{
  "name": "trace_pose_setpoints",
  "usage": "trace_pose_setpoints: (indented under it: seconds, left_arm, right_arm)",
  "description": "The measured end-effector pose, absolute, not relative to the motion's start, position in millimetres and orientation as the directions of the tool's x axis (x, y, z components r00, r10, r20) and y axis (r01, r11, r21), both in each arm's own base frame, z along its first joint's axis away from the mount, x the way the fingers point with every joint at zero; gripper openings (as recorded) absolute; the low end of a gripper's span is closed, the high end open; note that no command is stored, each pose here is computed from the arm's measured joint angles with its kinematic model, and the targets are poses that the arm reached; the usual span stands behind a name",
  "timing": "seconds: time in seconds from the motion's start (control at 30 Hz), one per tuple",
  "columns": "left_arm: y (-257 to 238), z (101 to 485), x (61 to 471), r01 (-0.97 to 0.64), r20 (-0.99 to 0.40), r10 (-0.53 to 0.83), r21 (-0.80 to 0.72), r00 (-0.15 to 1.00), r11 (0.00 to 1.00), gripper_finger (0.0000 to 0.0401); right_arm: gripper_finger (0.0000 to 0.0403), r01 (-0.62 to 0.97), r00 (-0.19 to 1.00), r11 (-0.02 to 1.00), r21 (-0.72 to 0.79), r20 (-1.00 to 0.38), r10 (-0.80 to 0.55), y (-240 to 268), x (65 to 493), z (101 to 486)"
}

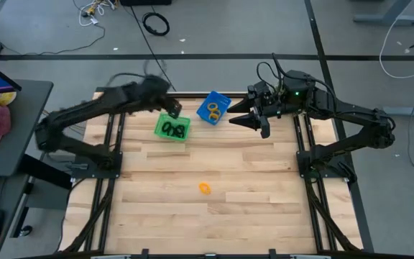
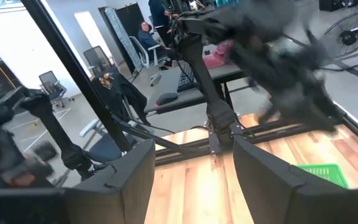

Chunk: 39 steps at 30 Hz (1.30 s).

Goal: Sort spring keychains into baskets
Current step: Put the yellow spring keychain into the blue basket

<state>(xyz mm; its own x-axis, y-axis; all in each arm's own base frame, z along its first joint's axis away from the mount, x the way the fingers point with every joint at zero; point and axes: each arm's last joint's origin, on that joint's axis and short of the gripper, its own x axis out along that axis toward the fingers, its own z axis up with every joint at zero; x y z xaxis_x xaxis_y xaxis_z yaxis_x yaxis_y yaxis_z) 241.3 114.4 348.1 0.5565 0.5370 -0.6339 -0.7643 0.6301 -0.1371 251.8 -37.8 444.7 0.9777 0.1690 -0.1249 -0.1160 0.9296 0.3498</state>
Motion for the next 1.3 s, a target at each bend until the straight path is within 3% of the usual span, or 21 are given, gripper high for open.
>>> trace_pose_setpoints:
  seconds: [0.1,0.2,0.37,0.8,0.93,1.13,1.3]
  left_arm:
    - [93.9,384.9,226.4,-0.648,-0.440,0.548,-0.107,0.711,0.754,0.0181]
    - [74.1,416.1,211.5,-0.497,-0.240,0.469,-0.069,0.850,0.865,0.0179]
    - [52.9,446.8,190.9,-0.293,-0.012,0.293,-0.084,0.956,0.953,0.0177]
    - [40.2,447.2,192.5,-0.188,-0.008,0.188,-0.085,0.982,0.978,0.0127]
    - [36.2,449.5,190.2,-0.075,0.009,0.077,-0.109,0.997,0.991,0.0093]
    - [24.6,449.5,191.7,0.071,0.009,-0.071,-0.117,0.997,0.991,0.0010]
    - [21.4,448.9,192.1,0.086,0.003,-0.086,-0.098,0.996,0.992,0.0005]
  right_arm:
    - [0.0219,-0.116,0.978,0.932,0.342,-0.125,0.167,-38.1,251.8,444.7]
    - [0.0219,-0.110,0.979,0.935,0.337,-0.125,0.161,-39.8,251.5,444.7]
    - [0.0219,-0.107,0.980,0.940,0.324,-0.124,0.154,-41.4,251.3,444.8]
    - [0.0219,-0.107,0.980,0.942,0.319,-0.128,0.155,-41.5,252.7,443.9]
    - [0.0219,-0.107,0.980,0.941,0.320,-0.128,0.155,-41.5,252.7,443.8]
    - [0.0219,-0.104,0.979,0.937,0.335,-0.129,0.155,-41.5,252.7,443.8]
    - [0.0219,-0.107,0.979,0.936,0.336,-0.129,0.158,-41.5,252.7,443.7]
